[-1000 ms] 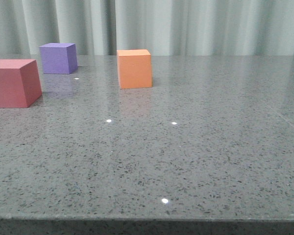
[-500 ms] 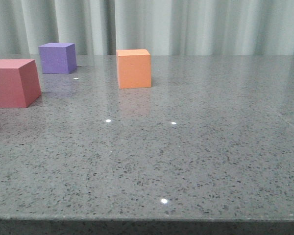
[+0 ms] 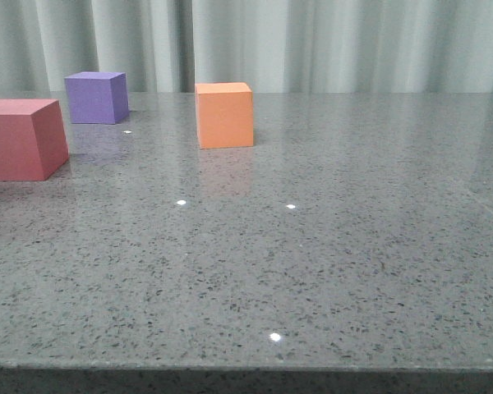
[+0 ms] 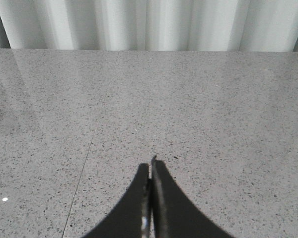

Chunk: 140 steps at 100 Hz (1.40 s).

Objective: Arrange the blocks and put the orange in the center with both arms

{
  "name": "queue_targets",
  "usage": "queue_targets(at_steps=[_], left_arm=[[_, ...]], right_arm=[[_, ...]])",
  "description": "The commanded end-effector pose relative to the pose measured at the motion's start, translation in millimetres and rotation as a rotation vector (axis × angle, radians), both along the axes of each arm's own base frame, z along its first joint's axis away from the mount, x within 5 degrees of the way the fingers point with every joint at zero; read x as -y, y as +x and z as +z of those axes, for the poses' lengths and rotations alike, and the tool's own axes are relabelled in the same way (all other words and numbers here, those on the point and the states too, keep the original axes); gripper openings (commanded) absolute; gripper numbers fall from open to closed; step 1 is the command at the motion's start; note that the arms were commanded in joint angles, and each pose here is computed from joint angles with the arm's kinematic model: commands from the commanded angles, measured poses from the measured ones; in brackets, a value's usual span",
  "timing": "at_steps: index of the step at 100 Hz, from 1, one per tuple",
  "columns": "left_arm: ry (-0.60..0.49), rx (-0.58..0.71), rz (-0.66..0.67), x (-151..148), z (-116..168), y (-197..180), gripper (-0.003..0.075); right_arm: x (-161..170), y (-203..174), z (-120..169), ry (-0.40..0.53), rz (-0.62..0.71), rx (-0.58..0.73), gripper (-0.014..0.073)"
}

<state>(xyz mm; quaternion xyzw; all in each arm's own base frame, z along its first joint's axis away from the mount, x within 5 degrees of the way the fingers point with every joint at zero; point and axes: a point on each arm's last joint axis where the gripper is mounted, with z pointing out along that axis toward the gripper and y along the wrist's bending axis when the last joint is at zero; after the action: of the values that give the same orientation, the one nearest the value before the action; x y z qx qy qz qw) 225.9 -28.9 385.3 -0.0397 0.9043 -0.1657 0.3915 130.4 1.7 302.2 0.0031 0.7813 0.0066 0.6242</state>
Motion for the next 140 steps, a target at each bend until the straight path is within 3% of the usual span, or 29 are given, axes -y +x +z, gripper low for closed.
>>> queue_targets(at_steps=[1,10,20,25,39,67,101,120,140], left_arm=[[-0.045,0.075,-0.028,11,14,4,0.0118],[-0.016,0.101,-0.105,26,11,9,0.0332],[-0.020,0.131,-0.150,42,9,16,0.0633],[-0.026,0.143,-0.167,48,9,18,0.0720],[-0.047,0.156,-0.226,68,14,27,0.0629],[-0.086,0.177,-0.310,124,32,67,0.0627],[0.087,0.128,-0.144,191,10,112,0.0627],[0.156,0.104,-0.146,224,-4,127,0.0626],[0.185,0.074,-0.151,237,-21,138,0.0626]], right_arm=[[0,1,16,-0.019,0.005,0.111,-0.0069],[0,1,16,-0.019,0.005,0.111,-0.0069],[0,1,16,-0.019,0.005,0.111,-0.0069],[0,1,16,-0.019,0.005,0.111,-0.0069],[0,1,16,-0.019,0.005,0.111,-0.0069],[0,1,16,-0.019,0.005,0.111,-0.0069],[0,1,16,-0.019,0.005,0.111,-0.0069],[0,1,16,-0.019,0.005,0.111,-0.0069],[0,1,16,-0.019,0.005,0.111,-0.0069]])
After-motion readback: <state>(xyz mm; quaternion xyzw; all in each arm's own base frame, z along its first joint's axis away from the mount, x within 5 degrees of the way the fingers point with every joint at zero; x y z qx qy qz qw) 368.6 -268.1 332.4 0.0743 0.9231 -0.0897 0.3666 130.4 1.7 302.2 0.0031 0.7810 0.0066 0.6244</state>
